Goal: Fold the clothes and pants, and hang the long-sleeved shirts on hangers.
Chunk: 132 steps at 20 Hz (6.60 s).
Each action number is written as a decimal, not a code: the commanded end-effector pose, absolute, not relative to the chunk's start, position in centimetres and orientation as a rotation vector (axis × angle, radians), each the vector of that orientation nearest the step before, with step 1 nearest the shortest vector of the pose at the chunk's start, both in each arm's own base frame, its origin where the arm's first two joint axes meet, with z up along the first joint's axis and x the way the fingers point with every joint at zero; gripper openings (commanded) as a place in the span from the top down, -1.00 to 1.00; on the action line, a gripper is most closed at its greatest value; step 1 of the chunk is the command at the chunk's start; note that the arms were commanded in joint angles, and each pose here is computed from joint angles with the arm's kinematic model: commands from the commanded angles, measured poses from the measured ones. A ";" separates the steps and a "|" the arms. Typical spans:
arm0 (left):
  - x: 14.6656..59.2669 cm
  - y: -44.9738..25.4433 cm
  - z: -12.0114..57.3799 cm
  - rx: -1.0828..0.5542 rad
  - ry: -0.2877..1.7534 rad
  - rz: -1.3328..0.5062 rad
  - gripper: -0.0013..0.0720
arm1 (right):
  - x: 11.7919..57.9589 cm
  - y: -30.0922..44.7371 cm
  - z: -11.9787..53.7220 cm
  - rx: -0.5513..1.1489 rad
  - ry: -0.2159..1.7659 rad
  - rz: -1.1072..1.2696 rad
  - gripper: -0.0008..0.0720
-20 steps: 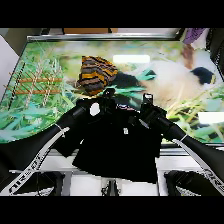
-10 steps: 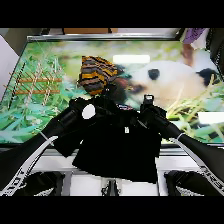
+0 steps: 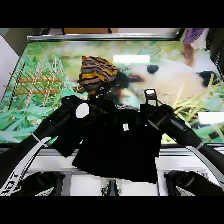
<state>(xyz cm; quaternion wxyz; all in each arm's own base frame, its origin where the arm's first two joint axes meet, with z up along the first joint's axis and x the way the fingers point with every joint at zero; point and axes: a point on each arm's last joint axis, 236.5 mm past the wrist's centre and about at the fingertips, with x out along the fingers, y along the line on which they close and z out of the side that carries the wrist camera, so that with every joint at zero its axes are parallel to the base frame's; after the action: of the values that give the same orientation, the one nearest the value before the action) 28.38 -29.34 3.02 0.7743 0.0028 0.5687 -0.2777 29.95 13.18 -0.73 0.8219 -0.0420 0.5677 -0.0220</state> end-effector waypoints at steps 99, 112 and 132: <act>35.3 -20.8 10.9 0.033 1.119 -0.420 -0.91 | 27.6 13.9 5.8 -0.041 1.379 0.145 0.93; 48.5 7.9 -1.8 0.186 1.141 0.241 -0.91 | 27.6 13.9 5.8 -0.041 1.379 0.145 0.93; 51.0 14.3 -12.5 0.235 1.334 0.345 0.25 | 27.6 13.9 5.8 -0.041 1.379 0.145 0.93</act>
<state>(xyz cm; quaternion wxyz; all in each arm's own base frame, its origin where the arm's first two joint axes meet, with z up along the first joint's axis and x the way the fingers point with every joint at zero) 51.39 14.35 -12.12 0.7710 0.1138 0.6063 0.1579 27.59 13.83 5.85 0.7692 -0.0184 0.6353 0.0666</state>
